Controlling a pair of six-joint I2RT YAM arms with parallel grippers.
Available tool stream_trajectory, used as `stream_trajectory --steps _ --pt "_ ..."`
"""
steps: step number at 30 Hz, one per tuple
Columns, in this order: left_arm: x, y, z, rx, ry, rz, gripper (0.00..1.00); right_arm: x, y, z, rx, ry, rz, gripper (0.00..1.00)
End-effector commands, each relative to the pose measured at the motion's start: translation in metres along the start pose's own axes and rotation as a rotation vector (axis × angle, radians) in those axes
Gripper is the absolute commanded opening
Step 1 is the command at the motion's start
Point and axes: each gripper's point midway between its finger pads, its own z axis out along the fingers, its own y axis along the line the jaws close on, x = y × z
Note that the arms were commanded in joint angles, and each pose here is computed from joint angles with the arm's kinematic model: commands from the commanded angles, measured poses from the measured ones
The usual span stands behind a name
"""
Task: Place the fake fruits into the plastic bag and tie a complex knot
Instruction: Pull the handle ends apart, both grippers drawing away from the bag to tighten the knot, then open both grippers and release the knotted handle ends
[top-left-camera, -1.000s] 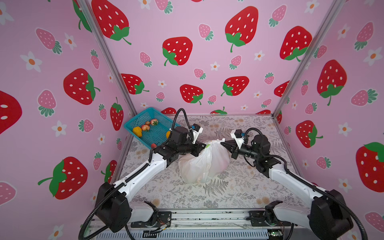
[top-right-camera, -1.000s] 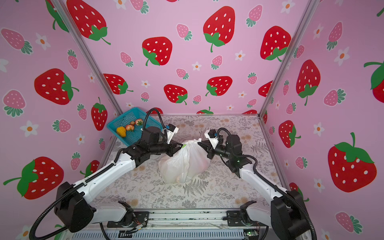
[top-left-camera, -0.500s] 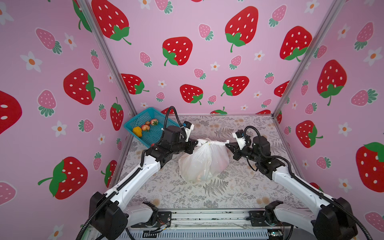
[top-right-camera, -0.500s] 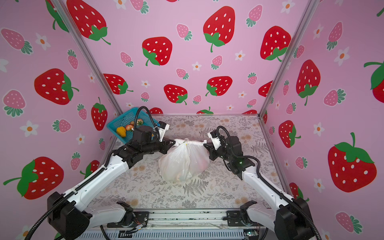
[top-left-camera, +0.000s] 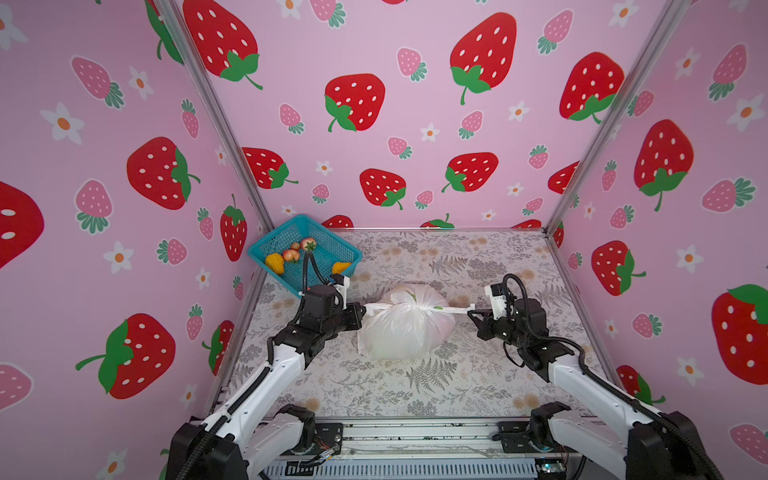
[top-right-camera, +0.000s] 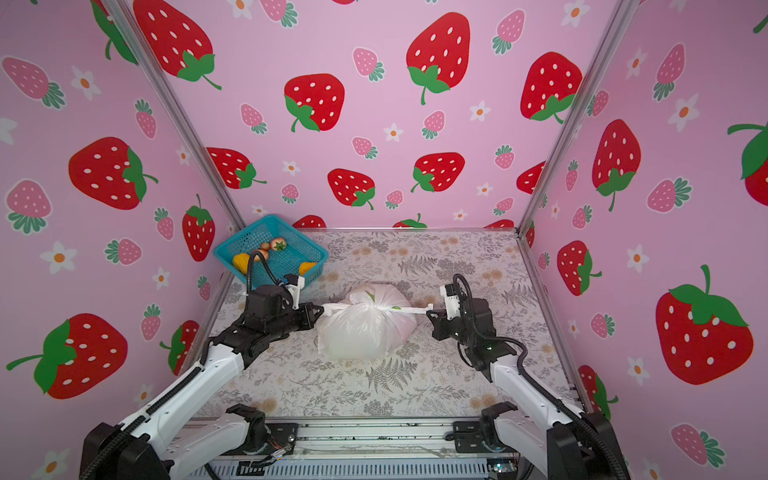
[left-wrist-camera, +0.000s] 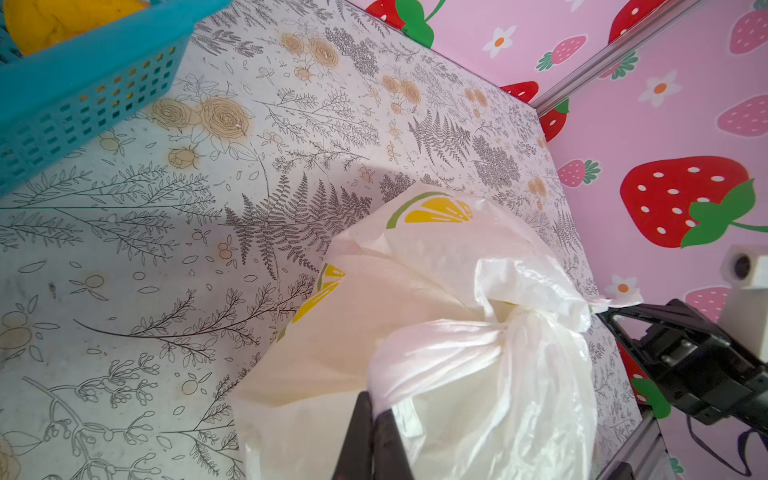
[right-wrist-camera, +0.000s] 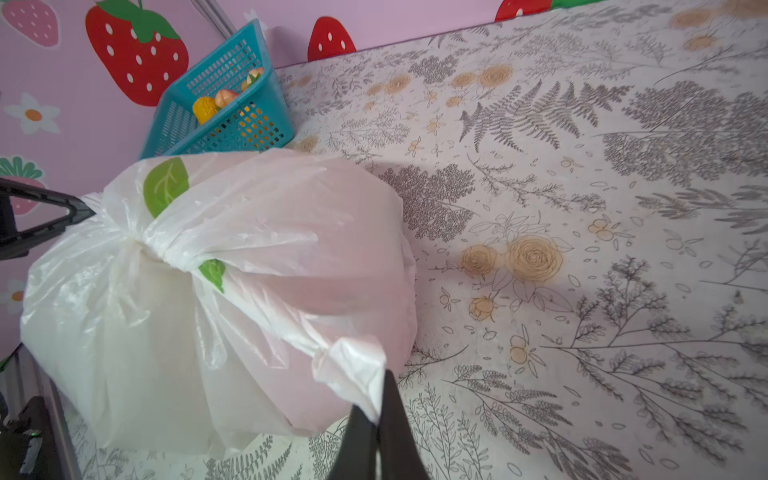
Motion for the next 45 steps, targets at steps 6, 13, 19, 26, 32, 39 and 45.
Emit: stream_trajectory --steps 6,13,19,26,32,39,45 --pt "-0.051 0.002 -0.011 0.006 -0.198 -0.047 0.00 -0.014 -0.051 -0.021 0.231 -0.156 0.030 0.00" --pt "-0.064 -0.034 -0.026 0.057 -0.173 0.068 0.00 -0.045 -0.035 -0.036 0.202 -0.269 -0.082 0.00" --pt "-0.047 0.022 -0.028 -0.227 -0.175 0.052 0.00 -0.048 -0.087 -0.062 0.552 -0.232 -0.061 0.00" --pt "-0.027 -0.012 0.001 0.006 -0.067 0.048 0.00 -0.047 -0.062 -0.046 0.381 -0.252 -0.108 0.00" --pt "-0.024 -0.012 0.000 0.001 -0.045 0.056 0.36 -0.057 -0.021 -0.041 0.166 -0.260 -0.186 0.29" --pt "-0.035 -0.001 -0.025 -0.055 -0.155 0.031 0.62 -0.097 -0.005 -0.066 0.164 -0.385 -0.209 0.50" --pt "-0.055 0.049 -0.064 -0.307 -0.447 -0.017 0.88 -0.091 -0.085 -0.084 0.617 -0.396 -0.058 0.87"
